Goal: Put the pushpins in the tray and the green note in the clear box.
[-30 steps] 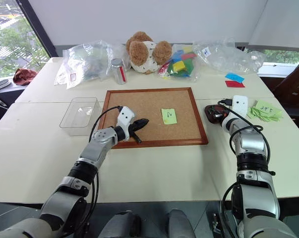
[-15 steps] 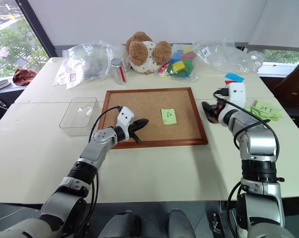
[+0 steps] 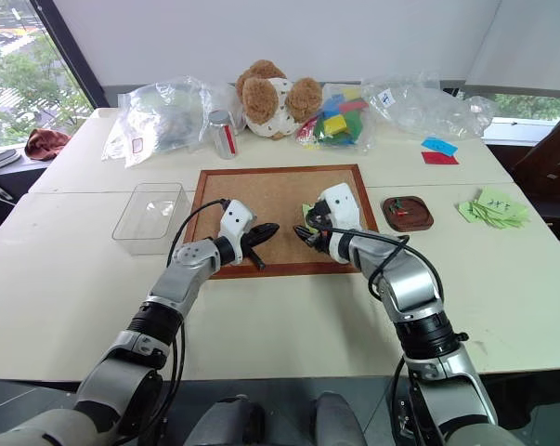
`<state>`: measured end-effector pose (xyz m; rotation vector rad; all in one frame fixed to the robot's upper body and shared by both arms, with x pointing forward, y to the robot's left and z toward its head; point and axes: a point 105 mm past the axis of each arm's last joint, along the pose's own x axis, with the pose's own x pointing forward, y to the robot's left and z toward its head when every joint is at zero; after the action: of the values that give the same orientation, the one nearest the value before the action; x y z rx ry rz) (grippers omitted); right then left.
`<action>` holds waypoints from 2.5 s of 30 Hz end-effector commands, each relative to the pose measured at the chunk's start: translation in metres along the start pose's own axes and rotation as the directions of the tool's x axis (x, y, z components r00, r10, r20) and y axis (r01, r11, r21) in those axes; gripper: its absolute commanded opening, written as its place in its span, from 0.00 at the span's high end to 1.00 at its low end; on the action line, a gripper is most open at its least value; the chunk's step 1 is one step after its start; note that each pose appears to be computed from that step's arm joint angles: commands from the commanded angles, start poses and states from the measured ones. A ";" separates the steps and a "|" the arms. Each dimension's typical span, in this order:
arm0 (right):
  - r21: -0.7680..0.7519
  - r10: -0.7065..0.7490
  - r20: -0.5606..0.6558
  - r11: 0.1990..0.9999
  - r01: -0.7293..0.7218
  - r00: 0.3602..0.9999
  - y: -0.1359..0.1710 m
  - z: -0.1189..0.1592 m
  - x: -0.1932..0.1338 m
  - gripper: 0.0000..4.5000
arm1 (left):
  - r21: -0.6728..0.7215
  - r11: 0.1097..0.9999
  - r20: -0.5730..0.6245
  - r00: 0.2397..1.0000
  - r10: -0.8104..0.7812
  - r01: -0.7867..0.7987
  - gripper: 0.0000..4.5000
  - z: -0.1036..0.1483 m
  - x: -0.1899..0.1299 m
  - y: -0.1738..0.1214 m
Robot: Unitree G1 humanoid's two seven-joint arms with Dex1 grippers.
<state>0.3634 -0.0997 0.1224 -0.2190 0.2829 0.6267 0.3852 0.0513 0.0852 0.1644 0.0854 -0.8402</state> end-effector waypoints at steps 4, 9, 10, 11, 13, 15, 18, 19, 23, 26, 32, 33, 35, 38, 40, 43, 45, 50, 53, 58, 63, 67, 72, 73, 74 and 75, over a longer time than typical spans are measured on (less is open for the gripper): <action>-0.007 -0.040 0.029 0.999 0.040 0.999 -0.012 0.000 0.004 0.57 | -0.056 0.998 -0.105 0.994 -0.007 0.001 1.00 -0.034 -0.005 -0.006; 0.006 -0.054 0.034 0.999 0.054 0.998 -0.018 -0.002 0.006 0.57 | -0.057 0.998 -0.104 0.995 -0.004 -0.002 1.00 -0.033 -0.005 -0.006; 0.011 -0.056 0.037 0.998 0.055 0.998 -0.018 -0.001 0.007 0.57 | -0.058 0.998 -0.103 0.995 -0.004 -0.002 1.00 -0.033 -0.006 -0.006; 0.015 -0.056 0.039 0.998 0.055 0.998 -0.019 -0.001 0.007 0.57 | -0.058 0.998 -0.103 0.995 -0.004 -0.002 1.00 -0.033 -0.006 -0.007; 0.032 -0.057 0.045 0.998 0.056 0.997 -0.020 -0.001 0.009 0.57 | -0.059 0.998 -0.103 0.995 -0.004 -0.002 1.00 -0.033 -0.005 -0.007; 0.035 -0.059 0.046 0.998 0.057 0.997 -0.020 -0.001 0.010 0.57 | -0.060 0.998 -0.103 0.995 -0.006 -0.001 1.00 -0.033 -0.005 -0.008; 0.046 -0.056 0.049 0.997 0.054 0.997 -0.020 -0.001 0.012 0.64 | -0.061 0.998 -0.103 0.995 -0.006 0.000 1.00 -0.034 -0.005 -0.009; 0.047 -0.055 0.050 0.998 0.053 0.997 -0.020 -0.001 0.012 0.70 | -0.061 0.998 -0.102 0.995 -0.006 -0.001 1.00 -0.033 -0.005 -0.008; 0.047 -0.053 0.050 0.998 0.051 0.997 -0.021 -0.001 0.013 0.99 | -0.062 0.998 -0.102 0.995 -0.004 -0.002 1.00 -0.034 -0.005 -0.008; 0.046 -0.056 0.056 0.998 0.053 0.997 -0.022 0.001 0.011 0.99 | -0.062 0.998 -0.103 0.995 -0.004 -0.002 1.00 -0.034 -0.005 -0.009; 0.023 -0.068 0.104 0.998 0.065 0.992 -0.026 0.022 0.000 0.99 | -0.065 0.998 -0.110 0.994 -0.011 0.004 1.00 -0.036 -0.005 -0.010; 0.015 -0.068 0.116 0.998 0.066 0.991 -0.026 0.027 -0.002 0.99 | -0.065 0.998 -0.112 0.994 -0.014 0.007 1.00 -0.036 -0.005 -0.011; -0.003 -0.069 0.136 0.998 0.070 0.988 -0.026 0.038 -0.008 0.99 | -0.066 0.998 -0.113 0.993 -0.018 0.010 1.00 -0.037 -0.005 -0.012; -0.024 -0.070 0.153 0.997 0.074 0.986 -0.025 0.048 -0.016 0.99 | -0.067 0.998 -0.116 0.993 -0.022 0.014 1.00 -0.037 -0.004 -0.013; -0.035 -0.068 0.158 0.997 0.074 0.985 -0.024 0.052 -0.020 0.99 | -0.067 0.998 -0.118 0.993 -0.025 0.017 1.00 -0.038 -0.004 -0.013; -0.077 -0.035 0.167 0.996 0.049 0.985 -0.014 0.058 -0.030 0.99 | -0.079 0.997 -0.105 0.994 -0.022 0.014 1.00 -0.034 -0.002 -0.012; -0.104 -0.018 0.161 0.994 0.035 0.987 -0.009 0.059 -0.035 0.99 | -0.103 0.995 -0.079 0.997 -0.018 0.009 1.00 -0.026 0.000 -0.008; -0.171 0.022 0.140 0.985 0.002 0.990 0.001 0.058 -0.044 1.00 | -0.234 0.971 0.019 0.998 -0.054 0.057 0.94 0.011 0.007 -0.005; -0.221 0.044 0.124 0.975 -0.016 0.991 0.007 0.057 -0.050 1.00 | -0.368 0.919 0.107 0.988 -0.111 0.143 0.71 0.045 0.009 -0.008; -0.315 0.058 0.098 0.949 -0.024 0.993 0.013 0.055 -0.054 1.00 | -0.558 0.794 0.218 0.966 -0.140 0.242 0.14 0.086 0.008 -0.007; -0.338 0.066 0.105 0.941 -0.027 0.992 0.016 0.058 -0.055 1.00 | -0.668 0.689 0.252 0.957 -0.144 0.279 0.01 0.099 0.007 -0.006; -0.357 0.077 0.115 0.934 -0.031 0.990 0.019 0.063 -0.056 1.00 | -0.718 0.623 0.254 0.950 -0.181 0.310 0.01 0.100 0.008 -0.016; -0.363 0.082 0.119 0.931 -0.034 0.989 0.021 0.066 -0.057 1.00 | -0.723 0.617 0.239 0.951 -0.196 0.309 0.01 0.097 0.009 -0.021; -0.361 0.078 0.121 0.932 -0.029 0.990 0.020 0.067 -0.057 1.00 | -0.722 0.617 0.240 0.950 -0.199 0.312 0.01 0.097 0.008 -0.022; -0.359 0.072 0.122 0.933 -0.024 0.990 0.019 0.067 -0.057 1.00 | -0.722 0.618 0.239 0.950 -0.199 0.312 0.01 0.097 0.006 -0.021; -0.359 0.066 0.122 0.933 -0.018 0.990 0.017 0.067 -0.057 1.00 | -0.723 0.617 0.240 0.951 -0.196 0.310 0.01 0.096 0.004 -0.019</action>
<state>0.3237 -0.0983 0.1865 -0.4973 0.1021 0.7389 0.3774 0.0168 0.1655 -0.7253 0.3744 -1.0079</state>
